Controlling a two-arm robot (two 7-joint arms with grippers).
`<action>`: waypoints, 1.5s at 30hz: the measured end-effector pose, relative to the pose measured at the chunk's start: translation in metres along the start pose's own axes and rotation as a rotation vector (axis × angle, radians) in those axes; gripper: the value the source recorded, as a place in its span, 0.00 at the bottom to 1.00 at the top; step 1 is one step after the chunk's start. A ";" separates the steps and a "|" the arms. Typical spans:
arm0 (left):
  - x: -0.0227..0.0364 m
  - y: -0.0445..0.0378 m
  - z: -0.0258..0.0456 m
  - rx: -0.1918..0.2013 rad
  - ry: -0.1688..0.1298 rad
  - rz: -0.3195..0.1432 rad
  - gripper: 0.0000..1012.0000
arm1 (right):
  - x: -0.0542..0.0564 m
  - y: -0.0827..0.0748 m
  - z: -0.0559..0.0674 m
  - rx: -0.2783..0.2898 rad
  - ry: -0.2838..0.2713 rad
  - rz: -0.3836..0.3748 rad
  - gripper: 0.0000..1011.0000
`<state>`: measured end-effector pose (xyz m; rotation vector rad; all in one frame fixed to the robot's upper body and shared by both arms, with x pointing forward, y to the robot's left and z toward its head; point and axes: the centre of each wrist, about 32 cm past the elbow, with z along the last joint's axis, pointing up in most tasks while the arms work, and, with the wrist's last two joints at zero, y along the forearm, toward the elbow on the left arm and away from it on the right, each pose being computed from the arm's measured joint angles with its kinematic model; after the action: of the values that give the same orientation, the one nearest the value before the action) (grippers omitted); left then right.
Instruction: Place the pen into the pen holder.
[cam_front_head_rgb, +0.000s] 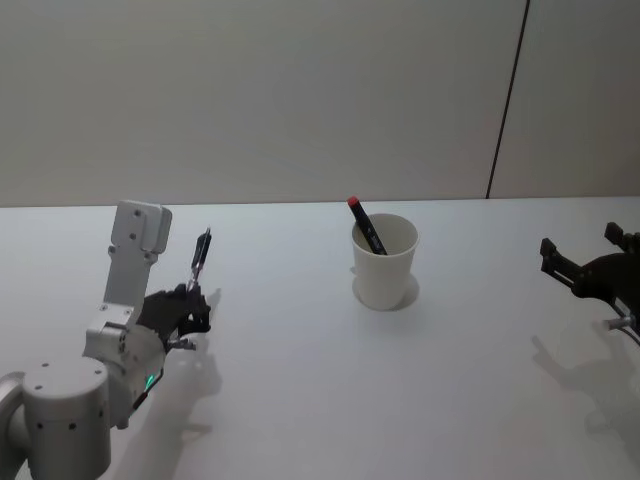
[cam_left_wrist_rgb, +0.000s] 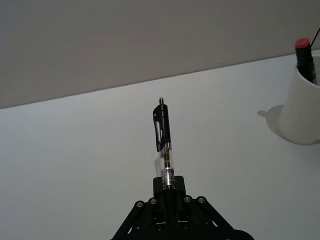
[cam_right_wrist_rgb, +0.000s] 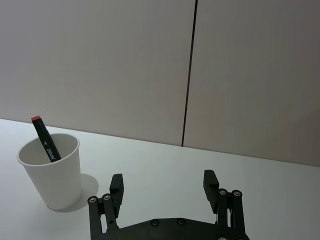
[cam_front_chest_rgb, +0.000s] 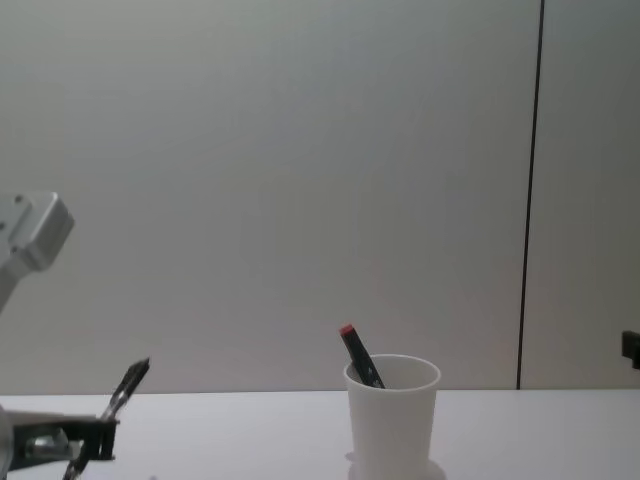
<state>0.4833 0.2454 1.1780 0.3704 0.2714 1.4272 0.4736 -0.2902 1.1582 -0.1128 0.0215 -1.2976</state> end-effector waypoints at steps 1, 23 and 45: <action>0.0002 0.0006 0.0004 -0.008 -0.006 -0.004 0.13 | 0.000 0.000 0.000 0.000 0.000 0.000 0.99; -0.0008 0.0088 0.0099 -0.299 -0.184 -0.213 0.13 | 0.000 0.000 0.000 0.000 0.000 0.000 0.99; -0.0211 -0.0048 0.0089 -0.497 -0.265 -0.452 0.13 | 0.000 0.000 0.000 0.000 0.000 0.000 0.99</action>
<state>0.4886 0.2233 1.1834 0.0752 -0.2079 0.9432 0.4736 -0.2903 1.1582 -0.1129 0.0214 -1.2976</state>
